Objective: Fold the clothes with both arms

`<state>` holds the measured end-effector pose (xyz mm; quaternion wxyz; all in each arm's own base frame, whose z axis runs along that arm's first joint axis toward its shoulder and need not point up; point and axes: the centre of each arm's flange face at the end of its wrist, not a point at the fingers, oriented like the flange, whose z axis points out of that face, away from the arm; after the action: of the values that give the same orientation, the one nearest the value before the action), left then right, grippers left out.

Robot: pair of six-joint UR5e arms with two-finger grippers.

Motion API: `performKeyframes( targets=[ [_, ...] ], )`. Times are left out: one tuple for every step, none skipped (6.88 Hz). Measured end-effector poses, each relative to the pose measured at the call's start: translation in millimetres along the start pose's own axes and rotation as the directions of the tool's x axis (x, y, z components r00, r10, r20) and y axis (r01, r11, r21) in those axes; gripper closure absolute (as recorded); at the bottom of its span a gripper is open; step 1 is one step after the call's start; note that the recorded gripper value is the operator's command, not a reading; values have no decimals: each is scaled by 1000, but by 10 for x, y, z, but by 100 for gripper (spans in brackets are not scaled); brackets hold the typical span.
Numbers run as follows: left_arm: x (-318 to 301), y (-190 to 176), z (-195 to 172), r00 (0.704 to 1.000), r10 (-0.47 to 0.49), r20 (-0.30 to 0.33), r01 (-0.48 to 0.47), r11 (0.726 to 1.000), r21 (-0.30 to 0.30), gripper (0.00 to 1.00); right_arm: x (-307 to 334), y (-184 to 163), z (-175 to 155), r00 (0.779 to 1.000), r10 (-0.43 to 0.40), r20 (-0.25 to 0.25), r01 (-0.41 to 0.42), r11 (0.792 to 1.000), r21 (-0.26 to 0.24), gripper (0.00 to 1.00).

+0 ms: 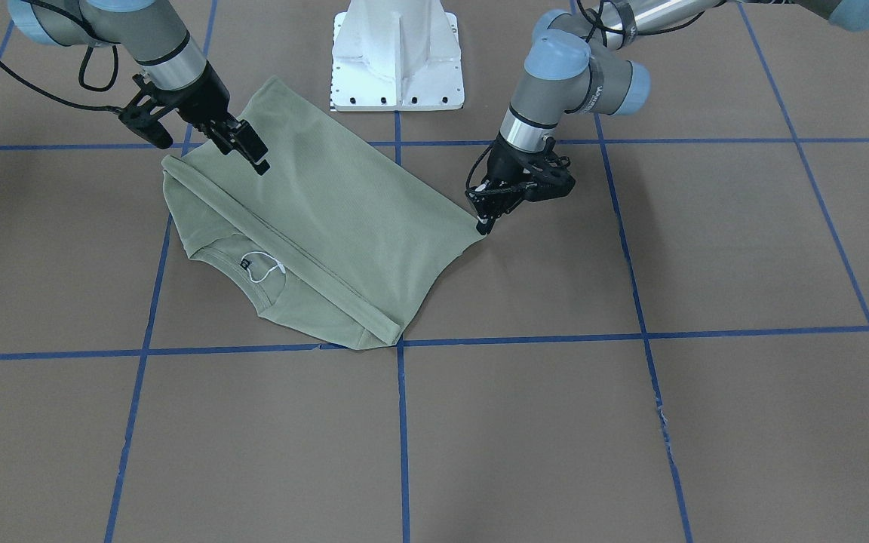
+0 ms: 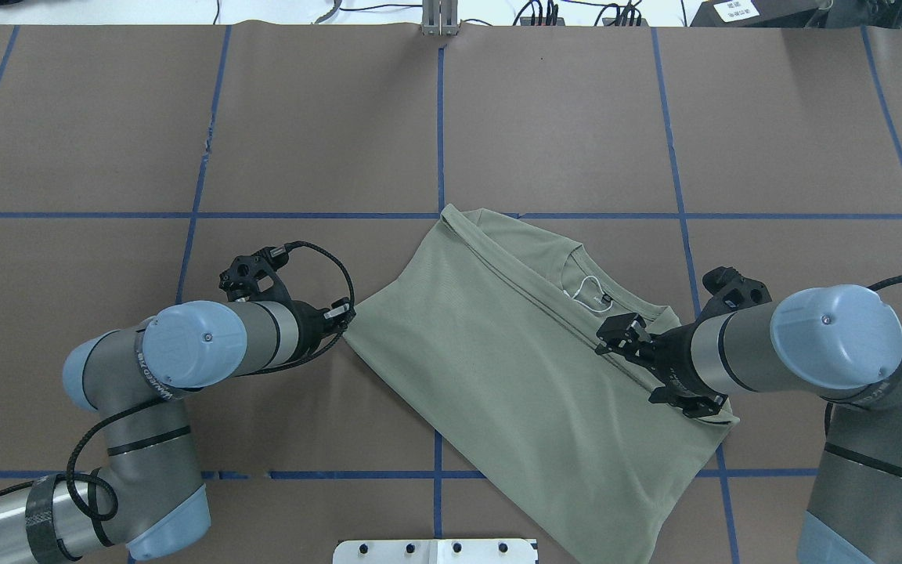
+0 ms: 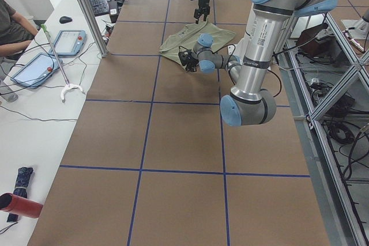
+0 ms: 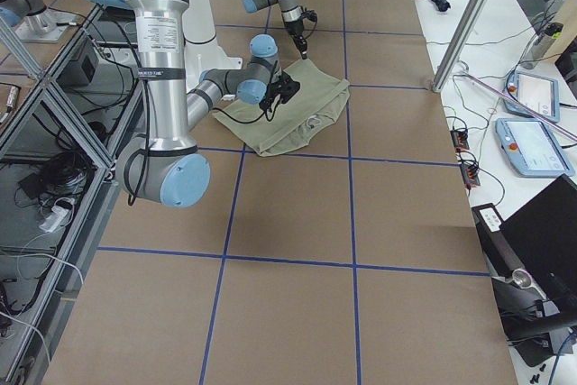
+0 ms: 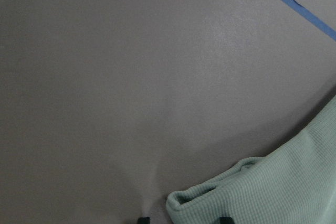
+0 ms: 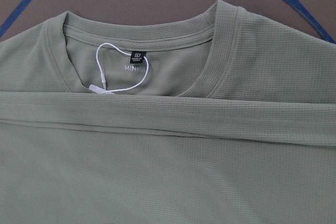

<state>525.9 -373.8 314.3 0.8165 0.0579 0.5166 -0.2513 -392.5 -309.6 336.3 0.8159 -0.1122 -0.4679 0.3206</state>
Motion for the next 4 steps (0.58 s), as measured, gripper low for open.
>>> performKeyframes(
  targets=[
    [-1, -201, 1, 999, 34, 4, -34, 999, 29, 100, 0, -2, 6, 1000, 0, -1, 0, 1000, 1, 0],
    [21, -468, 67, 998, 58, 17, -59, 996, 66, 100, -5, -8, 2, 1000, 1, 1, -1, 1000, 2, 0],
    [156, -826, 184, 998, 65, 28, -67, 991, 117, 100, -12, -25, -8, 1000, 3, 3, -3, 1000, 5, 0],
    [367, -1196, 304, 998, 61, 30, -65, 984, 168, 100, -51, -65, -52, 1000, 8, 16, -8, 1000, 12, 0]
  ],
)
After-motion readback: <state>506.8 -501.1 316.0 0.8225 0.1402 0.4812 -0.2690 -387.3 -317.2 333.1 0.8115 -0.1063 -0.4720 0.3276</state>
